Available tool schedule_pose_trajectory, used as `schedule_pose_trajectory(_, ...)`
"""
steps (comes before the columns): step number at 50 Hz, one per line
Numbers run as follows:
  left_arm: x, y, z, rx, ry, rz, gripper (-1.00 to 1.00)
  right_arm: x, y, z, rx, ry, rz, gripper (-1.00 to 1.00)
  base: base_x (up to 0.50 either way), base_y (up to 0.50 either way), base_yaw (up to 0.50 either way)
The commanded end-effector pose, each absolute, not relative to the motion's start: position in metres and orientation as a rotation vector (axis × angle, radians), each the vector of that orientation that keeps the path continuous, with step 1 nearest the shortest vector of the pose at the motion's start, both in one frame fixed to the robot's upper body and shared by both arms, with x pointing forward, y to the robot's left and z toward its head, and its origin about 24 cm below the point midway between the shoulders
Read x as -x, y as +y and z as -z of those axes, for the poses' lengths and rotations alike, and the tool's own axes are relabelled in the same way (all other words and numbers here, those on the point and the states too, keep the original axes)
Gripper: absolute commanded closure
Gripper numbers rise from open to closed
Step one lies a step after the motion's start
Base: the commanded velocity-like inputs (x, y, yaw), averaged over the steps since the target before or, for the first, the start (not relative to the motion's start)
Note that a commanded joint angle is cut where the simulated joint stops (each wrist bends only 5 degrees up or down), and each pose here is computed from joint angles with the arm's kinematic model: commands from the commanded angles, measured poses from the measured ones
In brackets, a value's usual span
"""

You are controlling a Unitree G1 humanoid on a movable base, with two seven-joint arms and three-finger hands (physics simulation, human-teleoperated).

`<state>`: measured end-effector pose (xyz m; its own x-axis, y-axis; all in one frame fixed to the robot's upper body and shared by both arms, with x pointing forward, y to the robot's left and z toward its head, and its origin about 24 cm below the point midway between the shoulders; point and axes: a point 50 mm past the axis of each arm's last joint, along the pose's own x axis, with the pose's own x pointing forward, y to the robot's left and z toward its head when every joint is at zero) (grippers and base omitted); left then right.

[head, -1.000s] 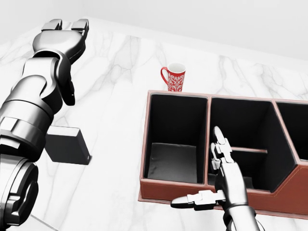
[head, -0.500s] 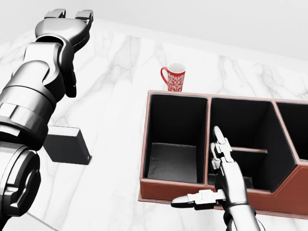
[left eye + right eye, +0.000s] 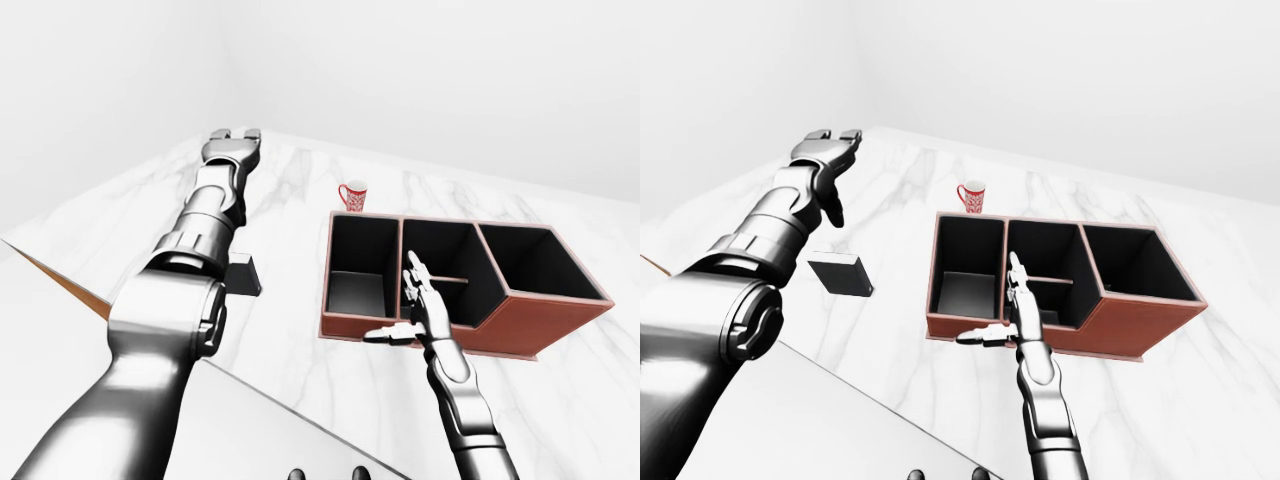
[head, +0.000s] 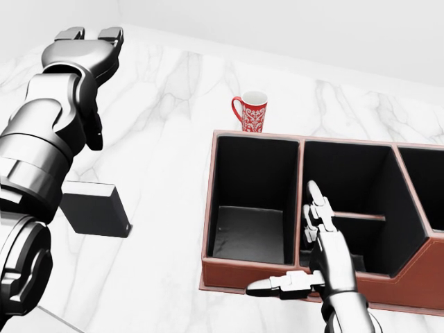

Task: Pick up the book and place it in the right compartment of the caddy.

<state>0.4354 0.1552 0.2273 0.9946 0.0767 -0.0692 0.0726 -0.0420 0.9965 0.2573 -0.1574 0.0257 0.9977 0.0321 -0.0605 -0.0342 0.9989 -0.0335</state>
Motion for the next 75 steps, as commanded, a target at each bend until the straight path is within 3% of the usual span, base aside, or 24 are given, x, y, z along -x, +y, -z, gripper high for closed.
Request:
schedule_pose_trajectory(1, -0.435, 0.163, -0.219, -1.596, 0.135, -0.01, -1.0, -0.262, -0.155, -0.029, 0.021, 0.065, -0.041, -1.0, 0.0, 0.0, 0.0)
schedule_pose_trajectory(51, -0.422, 0.171, -0.145, -1.469, 0.175, -0.012, -1.0, -0.264, -0.166, -0.023, 0.001, 0.078, -0.023, -1.0, 0.0, 0.0, 0.0)
schedule_pose_trajectory(75, -0.417, 0.174, -0.127, -1.532, 0.198, 0.007, -1.0, -0.263, -0.167, -0.023, 0.004, 0.078, -0.02, -1.0, 0.0, 0.0, 0.0)
